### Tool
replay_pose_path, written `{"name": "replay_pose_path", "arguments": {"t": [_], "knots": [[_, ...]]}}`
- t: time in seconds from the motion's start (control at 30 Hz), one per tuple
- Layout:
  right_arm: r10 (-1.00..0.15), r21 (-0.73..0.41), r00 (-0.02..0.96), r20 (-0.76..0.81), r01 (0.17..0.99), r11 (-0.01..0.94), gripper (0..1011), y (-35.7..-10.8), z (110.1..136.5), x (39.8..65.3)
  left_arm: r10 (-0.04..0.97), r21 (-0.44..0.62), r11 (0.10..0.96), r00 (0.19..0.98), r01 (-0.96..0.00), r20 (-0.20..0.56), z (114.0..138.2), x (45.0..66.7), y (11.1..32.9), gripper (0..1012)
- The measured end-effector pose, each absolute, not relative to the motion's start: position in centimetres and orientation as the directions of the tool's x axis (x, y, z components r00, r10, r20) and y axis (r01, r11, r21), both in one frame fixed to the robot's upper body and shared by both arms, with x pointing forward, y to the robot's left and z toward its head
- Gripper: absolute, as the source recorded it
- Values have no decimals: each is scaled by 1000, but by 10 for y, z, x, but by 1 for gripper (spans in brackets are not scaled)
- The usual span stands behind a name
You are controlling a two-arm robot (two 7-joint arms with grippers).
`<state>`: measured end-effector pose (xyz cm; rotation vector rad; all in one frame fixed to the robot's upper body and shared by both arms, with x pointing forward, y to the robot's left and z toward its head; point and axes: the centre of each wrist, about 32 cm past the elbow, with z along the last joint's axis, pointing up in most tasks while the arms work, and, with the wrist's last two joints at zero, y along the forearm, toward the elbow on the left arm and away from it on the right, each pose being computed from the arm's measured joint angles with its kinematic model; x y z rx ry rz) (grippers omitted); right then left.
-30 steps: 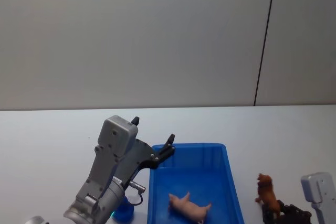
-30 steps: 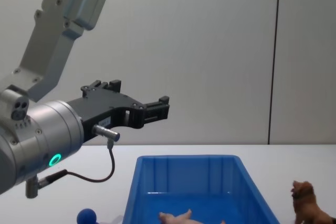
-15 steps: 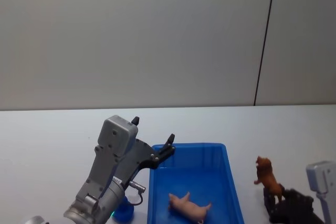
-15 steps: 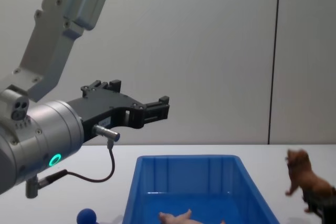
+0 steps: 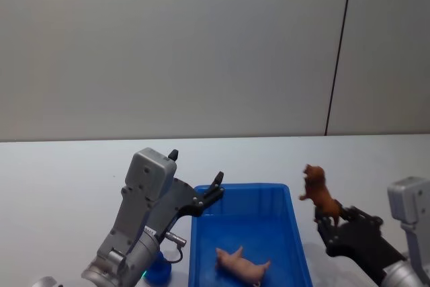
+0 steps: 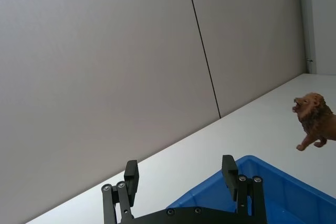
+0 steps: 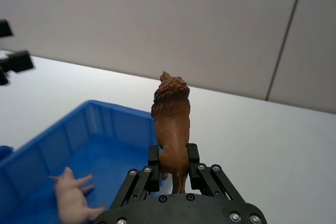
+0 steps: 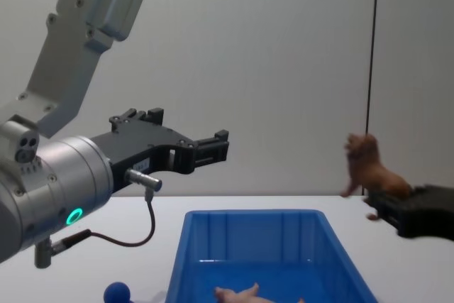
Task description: Pick up the two dolls from the table and place them into the box.
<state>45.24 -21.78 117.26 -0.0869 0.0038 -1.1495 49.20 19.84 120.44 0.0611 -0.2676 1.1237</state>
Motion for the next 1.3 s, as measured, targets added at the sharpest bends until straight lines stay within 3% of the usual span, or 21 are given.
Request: {"name": "replay_pose_path", "arguments": {"t": [0.4, 0.73, 1.07, 1.17, 1.3], "knots": [[-835, -13, 550, 37, 835, 549, 311, -203, 1184, 471, 882, -86, 434, 404, -897, 243, 1204, 492, 198, 1001], [-776, -20, 629, 50, 777, 629, 640, -188, 1187, 491, 882, -86, 434, 404, -897, 243, 1204, 492, 198, 1001], [-799, -44, 597, 70, 802, 596, 934, -185, 1189, 496, 882, -86, 434, 404, -897, 242, 1204, 492, 198, 1001], [-816, -49, 574, 76, 819, 572, 1000, -185, 1189, 496, 882, -86, 434, 404, -897, 243, 1204, 492, 198, 1001], [-839, -55, 538, 85, 843, 535, 1001, -187, 1190, 494, 882, -86, 434, 404, -897, 242, 1204, 492, 198, 1001]]}}
